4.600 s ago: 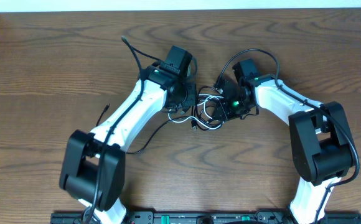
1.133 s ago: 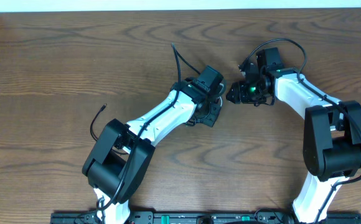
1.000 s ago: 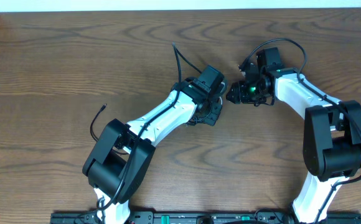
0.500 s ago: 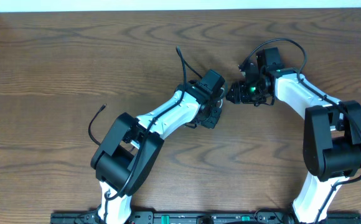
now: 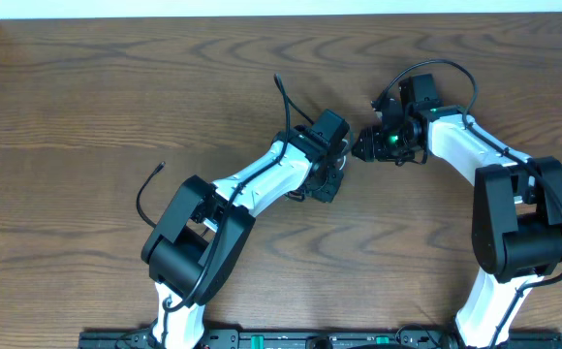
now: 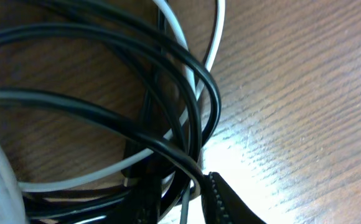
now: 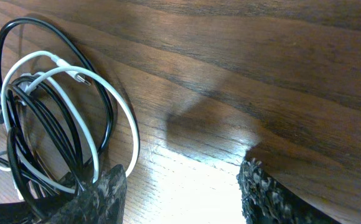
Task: Untangle cables
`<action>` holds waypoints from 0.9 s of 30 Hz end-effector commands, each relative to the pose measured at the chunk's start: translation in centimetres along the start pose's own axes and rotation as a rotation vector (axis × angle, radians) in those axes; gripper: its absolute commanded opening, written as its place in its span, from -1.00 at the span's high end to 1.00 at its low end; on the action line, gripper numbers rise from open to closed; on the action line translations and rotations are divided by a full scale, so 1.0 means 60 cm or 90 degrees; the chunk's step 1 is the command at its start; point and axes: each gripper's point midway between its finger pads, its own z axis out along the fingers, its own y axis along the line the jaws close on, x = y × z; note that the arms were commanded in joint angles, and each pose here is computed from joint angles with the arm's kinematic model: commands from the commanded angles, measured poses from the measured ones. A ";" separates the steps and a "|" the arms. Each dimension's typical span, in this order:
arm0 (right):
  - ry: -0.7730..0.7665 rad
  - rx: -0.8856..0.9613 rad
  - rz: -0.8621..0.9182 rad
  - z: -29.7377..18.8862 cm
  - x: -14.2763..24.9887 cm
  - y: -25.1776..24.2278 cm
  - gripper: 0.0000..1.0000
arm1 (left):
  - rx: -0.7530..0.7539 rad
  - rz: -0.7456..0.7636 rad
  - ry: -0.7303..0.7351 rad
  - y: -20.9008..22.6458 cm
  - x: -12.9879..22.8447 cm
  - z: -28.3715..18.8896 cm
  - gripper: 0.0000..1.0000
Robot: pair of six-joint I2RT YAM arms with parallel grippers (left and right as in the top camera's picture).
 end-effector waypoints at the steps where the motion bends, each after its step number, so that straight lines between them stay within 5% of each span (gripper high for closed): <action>1: -0.010 0.010 -0.005 -0.007 -0.009 0.006 -0.11 | -0.008 0.008 0.003 0.003 0.007 -0.014 0.44; 19: -0.010 0.010 -0.005 -0.007 -0.009 0.006 -0.12 | -0.091 0.004 0.043 0.042 0.035 -0.019 0.20; 22: -0.010 0.010 -0.005 -0.007 -0.009 0.006 -0.12 | -0.093 0.015 0.056 0.044 0.043 -0.020 0.85; 27: -0.009 0.009 -0.005 -0.007 -0.008 0.007 -0.15 | -0.094 0.014 0.063 0.044 0.049 -0.027 0.85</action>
